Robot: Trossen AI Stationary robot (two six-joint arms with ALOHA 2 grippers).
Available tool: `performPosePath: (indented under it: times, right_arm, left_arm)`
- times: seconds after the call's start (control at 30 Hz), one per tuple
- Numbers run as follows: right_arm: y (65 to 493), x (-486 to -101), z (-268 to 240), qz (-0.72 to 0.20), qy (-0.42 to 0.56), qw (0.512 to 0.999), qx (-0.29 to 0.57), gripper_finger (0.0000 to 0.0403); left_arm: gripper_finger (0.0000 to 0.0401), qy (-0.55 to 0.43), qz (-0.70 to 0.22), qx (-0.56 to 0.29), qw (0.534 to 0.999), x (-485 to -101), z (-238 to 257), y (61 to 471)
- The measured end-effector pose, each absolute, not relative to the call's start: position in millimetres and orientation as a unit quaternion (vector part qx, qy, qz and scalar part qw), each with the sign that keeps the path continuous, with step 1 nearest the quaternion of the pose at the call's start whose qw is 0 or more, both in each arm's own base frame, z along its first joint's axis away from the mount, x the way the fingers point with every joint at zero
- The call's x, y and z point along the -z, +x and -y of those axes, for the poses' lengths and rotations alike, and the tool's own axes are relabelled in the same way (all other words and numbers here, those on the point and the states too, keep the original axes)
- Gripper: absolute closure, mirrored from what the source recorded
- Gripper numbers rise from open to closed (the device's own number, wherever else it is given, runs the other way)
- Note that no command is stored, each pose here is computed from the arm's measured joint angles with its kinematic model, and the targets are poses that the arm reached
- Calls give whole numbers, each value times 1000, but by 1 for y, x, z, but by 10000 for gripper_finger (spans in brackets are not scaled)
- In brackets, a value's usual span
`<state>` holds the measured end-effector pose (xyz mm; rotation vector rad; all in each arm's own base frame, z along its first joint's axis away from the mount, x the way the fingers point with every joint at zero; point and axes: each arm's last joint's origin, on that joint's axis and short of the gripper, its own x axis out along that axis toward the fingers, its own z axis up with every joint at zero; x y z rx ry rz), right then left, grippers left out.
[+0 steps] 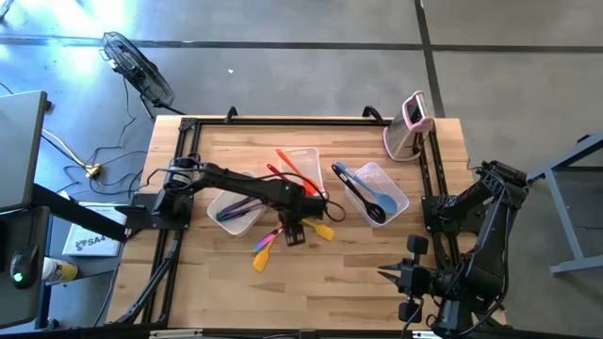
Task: Pick & Place Kitchen Items
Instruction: Put the blue table knife into the left white bin
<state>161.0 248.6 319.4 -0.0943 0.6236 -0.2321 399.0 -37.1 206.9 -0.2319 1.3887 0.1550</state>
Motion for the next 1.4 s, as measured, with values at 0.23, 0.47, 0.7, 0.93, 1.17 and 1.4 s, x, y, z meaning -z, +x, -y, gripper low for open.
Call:
performPosePath:
  times: [0.23, 0.47, 0.7, 0.93, 1.17, 1.4]
  right_arm:
    - [161, -319, -249, -306, -45, 944, 114, 374]
    - [161, -319, -249, -306, -46, 944, 114, 374]
    - [161, -319, -249, -306, -45, 944, 114, 374]
    - [161, -320, -249, -304, -42, 945, 114, 374]
    - [161, -320, -249, -303, -40, 945, 113, 374]
    - [162, -320, -250, -302, -40, 946, 113, 374]
  left_arm:
    - [182, -180, -644, -104, 736, -199, 30, 396]
    - [182, -217, -625, -128, 739, -198, 31, 399]
    - [182, -204, -621, -150, 742, -194, 29, 401]
    - [182, -194, -638, -155, 729, -182, 29, 401]
    - [182, -192, -637, -157, 730, -178, 29, 402]
    - [182, -187, -644, -162, 724, -175, 29, 398]
